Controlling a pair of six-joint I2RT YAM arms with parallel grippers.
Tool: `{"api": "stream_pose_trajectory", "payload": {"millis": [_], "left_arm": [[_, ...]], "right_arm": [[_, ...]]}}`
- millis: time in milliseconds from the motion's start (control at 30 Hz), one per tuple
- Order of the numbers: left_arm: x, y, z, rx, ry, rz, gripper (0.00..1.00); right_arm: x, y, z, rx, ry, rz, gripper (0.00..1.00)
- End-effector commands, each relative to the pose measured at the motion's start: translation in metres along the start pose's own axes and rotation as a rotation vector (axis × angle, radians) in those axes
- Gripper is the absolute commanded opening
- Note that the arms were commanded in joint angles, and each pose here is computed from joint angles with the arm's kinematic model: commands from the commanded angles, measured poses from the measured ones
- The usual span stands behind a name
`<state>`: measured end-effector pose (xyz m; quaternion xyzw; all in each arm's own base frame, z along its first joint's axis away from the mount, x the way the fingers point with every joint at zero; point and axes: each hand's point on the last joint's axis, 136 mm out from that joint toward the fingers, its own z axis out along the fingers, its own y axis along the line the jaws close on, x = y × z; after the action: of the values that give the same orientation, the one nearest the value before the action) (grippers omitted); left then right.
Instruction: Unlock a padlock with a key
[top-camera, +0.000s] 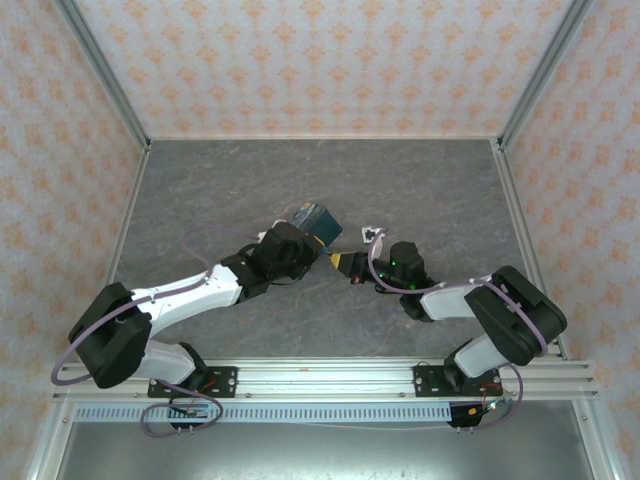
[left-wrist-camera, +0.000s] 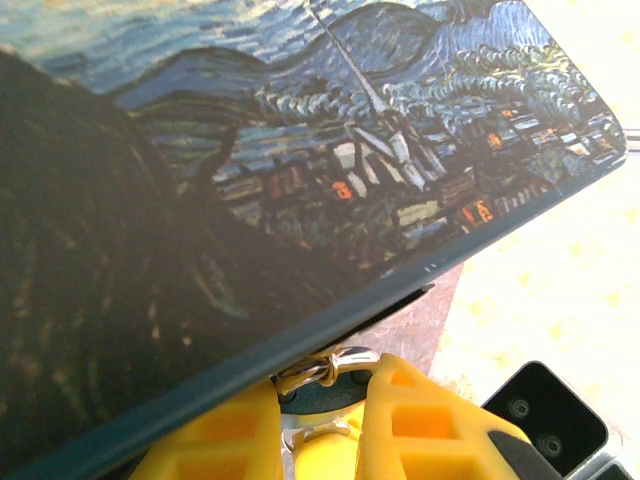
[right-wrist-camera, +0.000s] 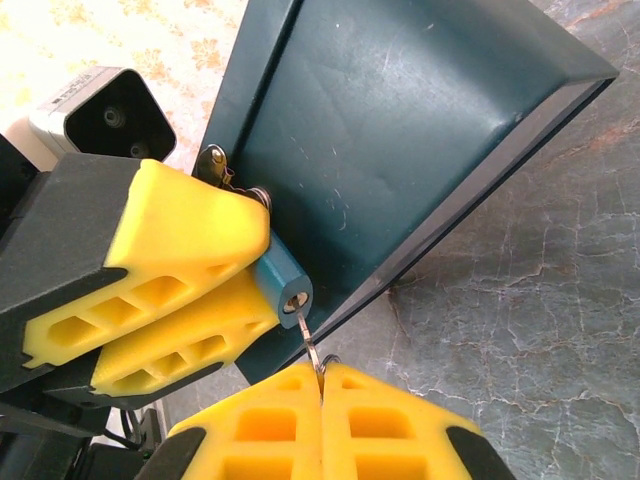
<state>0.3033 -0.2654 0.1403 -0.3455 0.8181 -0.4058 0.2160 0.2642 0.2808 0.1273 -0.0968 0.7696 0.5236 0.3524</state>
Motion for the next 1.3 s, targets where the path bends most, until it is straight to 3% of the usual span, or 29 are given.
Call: {"api": "stream_pose_trajectory", "payload": {"millis": [0, 700, 1067, 1267], "left_arm": [[0.01, -0.024, -0.01, 0.096, 0.053, -0.012, 0.08], [0.022, -0.009, -0.004, 0.011, 0.122, 0.131, 0.07], [0.015, 0.008, 0.019, -0.041, 0.111, 0.19, 0.08], [0.008, 0.014, 0.028, -0.048, 0.095, 0.201, 0.22]], "right_arm": [[-0.019, 0.02, 0.005, -0.077, -0.057, -0.047, 0.0], [-0.029, 0.035, 0.019, -0.159, -0.039, -0.055, 0.0], [-0.003, 0.001, 0.013, -0.05, -0.02, 0.006, 0.0], [0.007, -0.02, 0.013, 0.014, -0.019, 0.09, 0.0]]}}
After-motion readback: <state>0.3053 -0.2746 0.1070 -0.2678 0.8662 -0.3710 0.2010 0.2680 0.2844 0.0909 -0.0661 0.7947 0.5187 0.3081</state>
